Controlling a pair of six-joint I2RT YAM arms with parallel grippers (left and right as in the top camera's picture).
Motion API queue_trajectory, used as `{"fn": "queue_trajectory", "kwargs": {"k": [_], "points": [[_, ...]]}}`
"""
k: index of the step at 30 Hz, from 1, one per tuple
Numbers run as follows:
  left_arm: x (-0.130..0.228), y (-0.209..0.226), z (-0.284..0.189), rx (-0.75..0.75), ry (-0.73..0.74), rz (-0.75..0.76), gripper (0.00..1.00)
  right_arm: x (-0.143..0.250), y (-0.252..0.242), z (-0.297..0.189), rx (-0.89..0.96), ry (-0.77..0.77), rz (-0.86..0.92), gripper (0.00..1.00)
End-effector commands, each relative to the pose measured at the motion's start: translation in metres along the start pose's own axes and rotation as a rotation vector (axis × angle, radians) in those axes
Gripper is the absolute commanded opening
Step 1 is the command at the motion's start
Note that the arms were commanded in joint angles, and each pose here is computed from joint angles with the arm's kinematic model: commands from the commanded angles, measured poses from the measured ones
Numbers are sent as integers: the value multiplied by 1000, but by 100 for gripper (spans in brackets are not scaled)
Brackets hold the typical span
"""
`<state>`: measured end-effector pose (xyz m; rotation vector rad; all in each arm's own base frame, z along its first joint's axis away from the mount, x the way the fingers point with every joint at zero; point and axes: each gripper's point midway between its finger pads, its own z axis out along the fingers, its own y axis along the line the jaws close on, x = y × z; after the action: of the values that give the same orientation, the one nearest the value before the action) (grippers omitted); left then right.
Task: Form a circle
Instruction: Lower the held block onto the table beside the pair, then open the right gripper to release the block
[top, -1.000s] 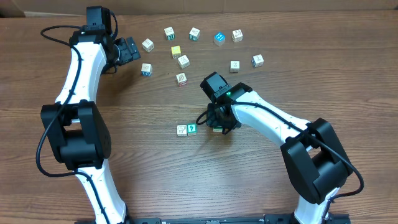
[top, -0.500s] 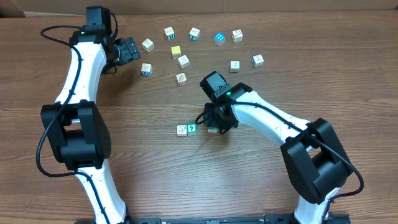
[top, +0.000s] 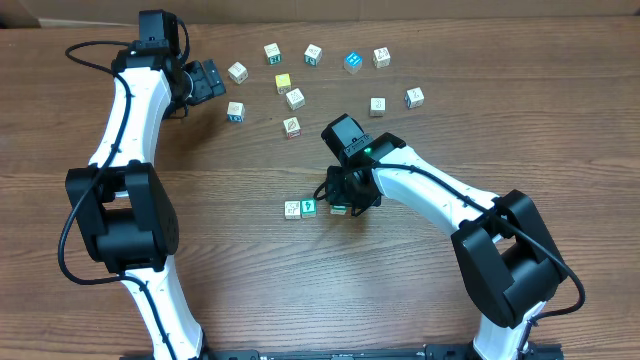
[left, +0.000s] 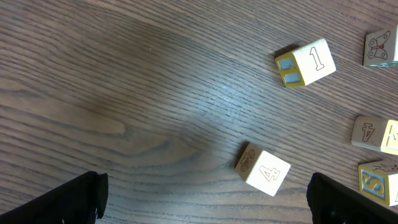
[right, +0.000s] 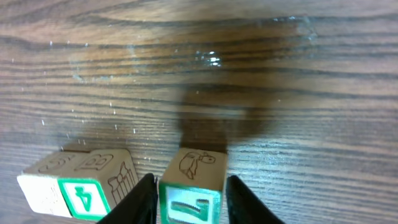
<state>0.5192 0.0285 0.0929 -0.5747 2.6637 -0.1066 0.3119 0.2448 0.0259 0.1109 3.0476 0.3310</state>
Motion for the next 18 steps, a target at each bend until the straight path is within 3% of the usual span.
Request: {"fn": "queue_trajectory", "kwargs": {"k": [1,18], "points": [[-4,-7,-5,16,-14,-14,100,1,0,2,7,-1,-10,38],[-4,-7,-5,16,-14,-14,100,-43,-23,-3,33,-137,77,40]]}}
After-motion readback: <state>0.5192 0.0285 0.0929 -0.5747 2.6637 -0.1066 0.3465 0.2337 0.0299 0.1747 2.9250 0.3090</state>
